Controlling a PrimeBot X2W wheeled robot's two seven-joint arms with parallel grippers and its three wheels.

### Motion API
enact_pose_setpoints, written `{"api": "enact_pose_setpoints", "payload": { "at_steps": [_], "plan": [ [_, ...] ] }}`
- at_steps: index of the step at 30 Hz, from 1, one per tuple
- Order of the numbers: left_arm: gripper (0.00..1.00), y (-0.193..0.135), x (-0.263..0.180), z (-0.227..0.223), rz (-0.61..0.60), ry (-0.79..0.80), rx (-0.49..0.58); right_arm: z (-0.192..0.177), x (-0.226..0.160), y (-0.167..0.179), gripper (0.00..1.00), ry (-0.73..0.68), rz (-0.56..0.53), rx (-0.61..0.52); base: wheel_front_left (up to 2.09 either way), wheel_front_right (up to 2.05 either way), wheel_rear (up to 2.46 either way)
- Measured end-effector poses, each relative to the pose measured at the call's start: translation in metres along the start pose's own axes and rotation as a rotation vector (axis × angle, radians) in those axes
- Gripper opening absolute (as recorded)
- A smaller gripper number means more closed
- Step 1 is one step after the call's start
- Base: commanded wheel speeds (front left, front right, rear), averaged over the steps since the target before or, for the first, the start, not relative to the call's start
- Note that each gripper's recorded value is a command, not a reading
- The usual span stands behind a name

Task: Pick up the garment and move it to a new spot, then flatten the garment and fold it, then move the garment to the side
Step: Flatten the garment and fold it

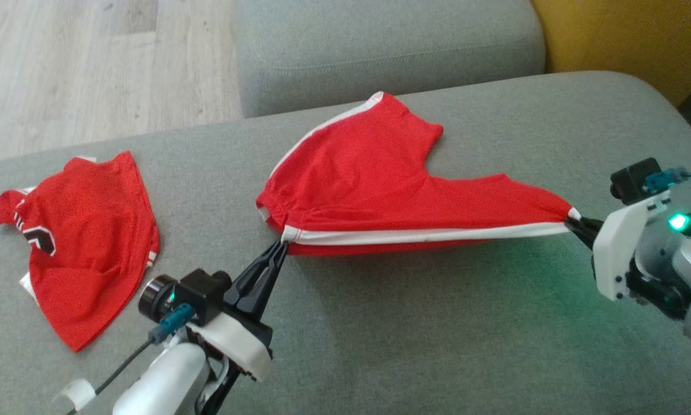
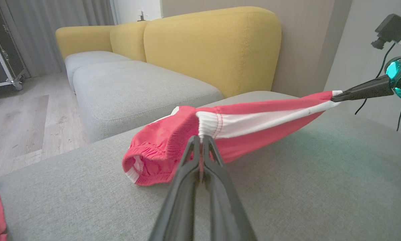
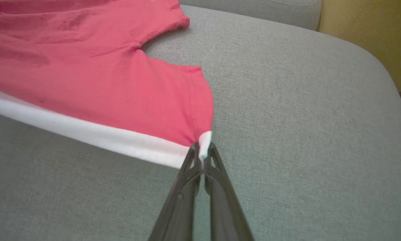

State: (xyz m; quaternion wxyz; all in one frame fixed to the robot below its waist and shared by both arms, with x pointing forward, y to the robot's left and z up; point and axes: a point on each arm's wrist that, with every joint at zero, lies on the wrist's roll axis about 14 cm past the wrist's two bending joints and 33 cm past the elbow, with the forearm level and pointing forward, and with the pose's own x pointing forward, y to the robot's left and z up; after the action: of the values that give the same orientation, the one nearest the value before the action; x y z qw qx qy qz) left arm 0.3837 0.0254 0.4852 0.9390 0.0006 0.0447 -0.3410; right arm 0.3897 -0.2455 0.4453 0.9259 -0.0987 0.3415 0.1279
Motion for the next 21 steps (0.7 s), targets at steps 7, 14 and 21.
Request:
{"api": "enact_pose_setpoints", "payload": {
  "at_steps": [7, 14, 21],
  "plan": [
    [0.0, -0.01, -0.013, -0.003, 0.011, 0.014, -0.019, 0.004, -0.014, 0.0, 0.0, -0.063, 0.019, 0.006, 0.0, 0.0, 0.0],
    [0.0, -0.001, -0.011, -0.008, 0.038, 0.042, -0.039, 0.016, -0.002, -0.004, 0.0, -0.119, 0.009, 0.017, 0.0, 0.0, 0.0],
    [0.0, 0.022, 0.005, -0.006, 0.085, 0.04, -0.045, 0.041, 0.021, -0.005, 0.0, -0.165, 0.002, -0.002, 0.0, 0.0, 0.0]
  ]
}}
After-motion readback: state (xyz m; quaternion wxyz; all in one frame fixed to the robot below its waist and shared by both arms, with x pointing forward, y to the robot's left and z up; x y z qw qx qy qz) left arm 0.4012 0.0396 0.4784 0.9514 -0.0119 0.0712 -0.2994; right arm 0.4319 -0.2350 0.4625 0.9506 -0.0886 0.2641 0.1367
